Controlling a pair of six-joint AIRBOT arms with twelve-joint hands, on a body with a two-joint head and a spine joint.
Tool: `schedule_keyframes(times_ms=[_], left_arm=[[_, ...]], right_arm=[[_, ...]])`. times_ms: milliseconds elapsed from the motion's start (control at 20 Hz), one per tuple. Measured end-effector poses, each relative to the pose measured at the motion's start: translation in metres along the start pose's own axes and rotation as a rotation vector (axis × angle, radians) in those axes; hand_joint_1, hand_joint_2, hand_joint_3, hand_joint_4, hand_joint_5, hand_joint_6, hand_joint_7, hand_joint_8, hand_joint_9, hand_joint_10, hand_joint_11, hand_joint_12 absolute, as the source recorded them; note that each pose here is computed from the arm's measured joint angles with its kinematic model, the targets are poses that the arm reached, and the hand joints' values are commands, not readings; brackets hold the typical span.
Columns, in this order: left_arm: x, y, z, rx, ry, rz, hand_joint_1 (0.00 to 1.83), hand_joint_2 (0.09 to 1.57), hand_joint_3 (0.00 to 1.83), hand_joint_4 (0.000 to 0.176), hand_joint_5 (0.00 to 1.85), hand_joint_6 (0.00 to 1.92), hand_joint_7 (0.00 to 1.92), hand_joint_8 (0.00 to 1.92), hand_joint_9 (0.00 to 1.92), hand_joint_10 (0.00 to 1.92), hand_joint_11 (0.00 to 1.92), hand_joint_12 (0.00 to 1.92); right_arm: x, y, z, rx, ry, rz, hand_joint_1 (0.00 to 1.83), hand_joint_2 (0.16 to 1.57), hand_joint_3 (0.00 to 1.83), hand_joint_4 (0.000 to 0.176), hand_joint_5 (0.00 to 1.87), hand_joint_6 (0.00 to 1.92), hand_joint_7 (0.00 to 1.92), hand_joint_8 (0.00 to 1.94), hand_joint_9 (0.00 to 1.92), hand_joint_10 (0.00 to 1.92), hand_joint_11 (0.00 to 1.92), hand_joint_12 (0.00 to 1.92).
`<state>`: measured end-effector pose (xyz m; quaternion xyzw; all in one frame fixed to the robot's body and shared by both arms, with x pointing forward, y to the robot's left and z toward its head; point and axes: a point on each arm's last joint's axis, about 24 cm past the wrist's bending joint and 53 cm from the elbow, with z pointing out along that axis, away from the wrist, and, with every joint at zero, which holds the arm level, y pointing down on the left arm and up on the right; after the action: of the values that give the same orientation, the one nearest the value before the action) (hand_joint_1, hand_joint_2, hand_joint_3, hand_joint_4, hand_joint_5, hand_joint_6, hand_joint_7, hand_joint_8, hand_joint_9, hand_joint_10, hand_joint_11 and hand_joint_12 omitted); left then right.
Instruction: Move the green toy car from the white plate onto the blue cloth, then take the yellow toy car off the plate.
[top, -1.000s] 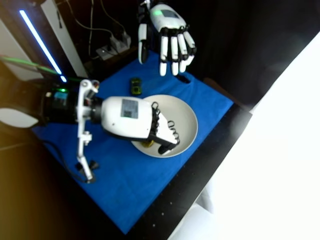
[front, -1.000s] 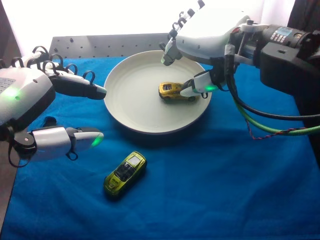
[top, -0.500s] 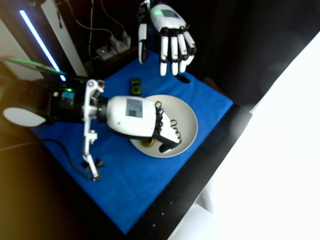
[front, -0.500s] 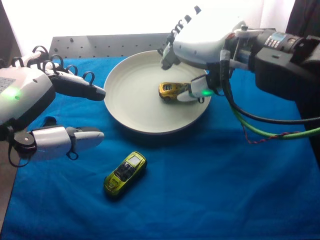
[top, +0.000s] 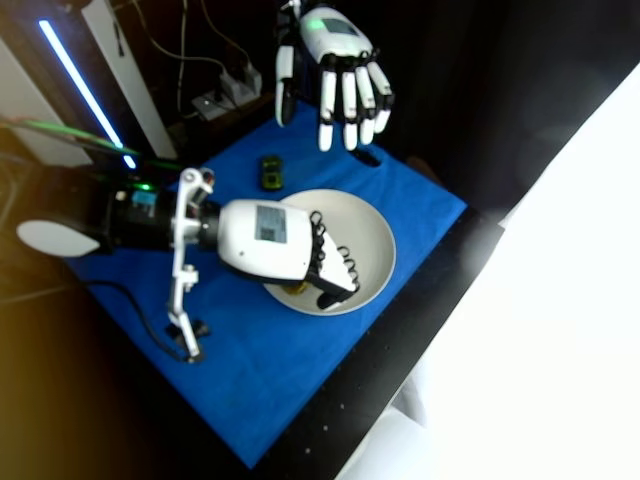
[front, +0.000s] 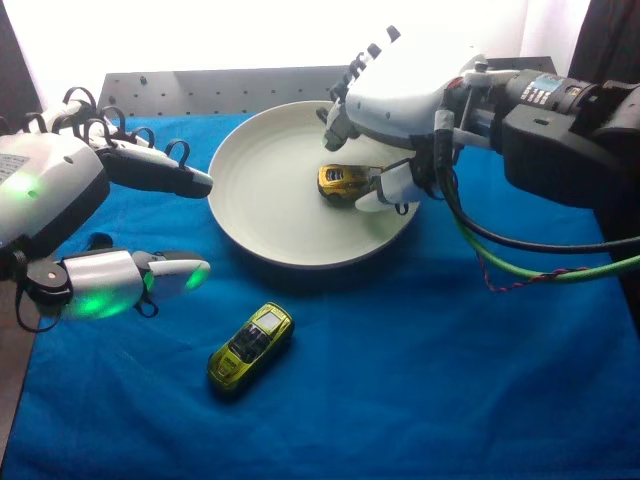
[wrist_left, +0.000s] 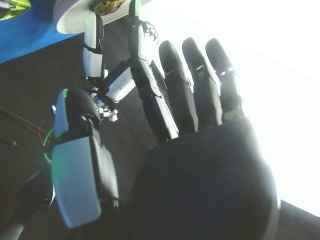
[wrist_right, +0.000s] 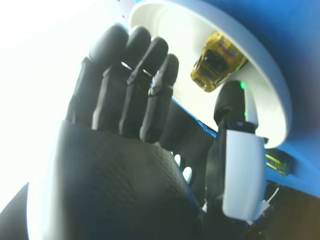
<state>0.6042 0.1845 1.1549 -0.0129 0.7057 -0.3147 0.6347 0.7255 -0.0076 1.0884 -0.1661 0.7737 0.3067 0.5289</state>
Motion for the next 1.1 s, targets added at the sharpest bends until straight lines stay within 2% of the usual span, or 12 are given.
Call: schedule_keyframes(times_ms=[50, 100, 200, 250, 350, 450, 550, 600, 700, 900, 1050, 1100], left_arm=[[-0.0001, 0.0000, 0.0000, 0.000, 0.000, 0.000, 0.63, 1.03, 0.00, 0.168, 0.76, 0.00, 0.70, 0.04, 0.31, 0.77, 0.00, 1.16], [-0.0002, 0.0000, 0.0000, 0.000, -0.001, -0.001, 0.62, 1.02, 0.00, 0.174, 0.76, 0.00, 0.69, 0.03, 0.28, 0.69, 0.00, 0.78], [-0.0007, -0.0003, 0.0000, 0.001, -0.003, -0.002, 0.60, 1.02, 0.00, 0.173, 0.76, 0.00, 0.69, 0.03, 0.38, 0.38, 0.00, 0.50], [-0.0016, -0.0005, 0.0000, 0.002, -0.007, -0.003, 0.62, 1.03, 0.00, 0.146, 0.76, 0.00, 0.71, 0.04, 0.40, 0.51, 0.00, 1.11], [-0.0016, -0.0003, -0.0002, 0.002, -0.007, -0.003, 0.65, 1.02, 0.00, 0.165, 0.77, 0.01, 0.70, 0.09, 0.26, 0.94, 0.00, 1.45], [-0.0018, -0.0003, -0.0003, 0.002, -0.008, -0.006, 0.64, 1.02, 0.00, 0.160, 0.76, 0.00, 0.68, 0.11, 0.28, 0.87, 0.00, 1.15], [-0.0020, 0.0001, -0.0006, 0.001, -0.010, -0.006, 0.65, 1.02, 0.00, 0.149, 0.77, 0.00, 0.64, 0.19, 0.29, 0.84, 0.00, 1.33], [-0.0019, 0.0000, -0.0006, 0.002, -0.009, -0.005, 0.64, 1.03, 0.00, 0.159, 0.76, 0.00, 0.63, 0.22, 0.30, 0.82, 0.00, 1.18], [-0.0021, -0.0002, -0.0006, 0.002, -0.010, -0.006, 0.63, 1.03, 0.00, 0.155, 0.76, 0.00, 0.58, 0.37, 0.29, 0.90, 0.00, 1.46], [-0.0021, -0.0001, -0.0006, 0.002, -0.010, -0.006, 0.65, 1.02, 0.00, 0.156, 0.77, 0.00, 0.53, 0.49, 0.34, 0.71, 0.00, 1.14], [-0.0022, -0.0001, -0.0006, 0.002, -0.010, -0.009, 0.65, 1.03, 0.00, 0.123, 0.78, 0.00, 0.46, 0.71, 0.27, 1.04, 0.00, 1.48], [-0.0022, -0.0001, -0.0006, 0.002, -0.010, -0.010, 0.64, 1.03, 0.00, 0.145, 0.78, 0.00, 0.48, 0.63, 0.29, 0.84, 0.00, 1.10]], right_arm=[[0.0010, 0.0000, 0.0003, 0.001, 0.003, 0.003, 0.83, 1.01, 0.00, 0.000, 0.75, 0.00, 0.75, 0.39, 0.57, 1.01, 0.42, 1.70], [0.0011, -0.0001, 0.0003, 0.001, 0.004, 0.003, 0.83, 1.01, 0.00, 0.000, 0.75, 0.00, 0.74, 0.38, 0.55, 1.00, 0.41, 1.71], [0.0008, -0.0018, 0.0008, 0.004, 0.001, 0.002, 0.83, 1.02, 0.00, 0.000, 0.73, 0.00, 0.75, 0.23, 0.57, 0.79, 0.34, 1.60], [0.0023, -0.0022, 0.0011, 0.005, 0.003, 0.002, 0.84, 1.01, 0.00, 0.000, 0.75, 0.01, 0.79, 0.20, 0.56, 0.86, 0.36, 1.68], [0.0059, -0.0009, 0.0022, 0.004, 0.011, 0.005, 0.83, 1.03, 0.00, 0.000, 0.75, 0.00, 0.79, 0.11, 0.57, 0.81, 0.36, 1.64], [0.0059, 0.0002, 0.0027, 0.002, 0.009, 0.005, 0.84, 1.04, 0.00, 0.000, 0.76, 0.00, 0.81, 0.06, 0.59, 0.76, 0.36, 1.62], [0.0061, -0.0007, 0.0030, 0.004, 0.010, 0.005, 0.84, 1.05, 0.00, 0.000, 0.76, 0.00, 0.83, 0.05, 0.59, 0.83, 0.37, 1.66], [0.0059, -0.0016, 0.0031, 0.006, 0.010, 0.004, 0.84, 1.05, 0.00, 0.000, 0.76, 0.00, 0.83, 0.03, 0.58, 0.82, 0.37, 1.64], [0.0062, -0.0018, 0.0034, 0.006, 0.011, 0.005, 0.85, 1.05, 0.00, 0.000, 0.76, 0.00, 0.85, 0.03, 0.60, 0.83, 0.40, 1.63], [0.0066, -0.0019, 0.0035, 0.007, 0.013, 0.005, 0.90, 1.04, 0.00, 0.000, 0.75, 0.00, 0.84, 0.01, 0.62, 0.67, 0.38, 1.53], [0.0068, -0.0021, 0.0046, 0.008, 0.013, 0.005, 0.97, 1.03, 0.00, 0.000, 0.76, 0.00, 0.80, 0.00, 0.61, 0.52, 0.29, 1.47], [0.0072, -0.0016, 0.0053, 0.007, 0.012, 0.005, 0.98, 1.03, 0.00, 0.000, 0.76, 0.00, 0.79, 0.00, 0.63, 0.45, 0.29, 1.44]])
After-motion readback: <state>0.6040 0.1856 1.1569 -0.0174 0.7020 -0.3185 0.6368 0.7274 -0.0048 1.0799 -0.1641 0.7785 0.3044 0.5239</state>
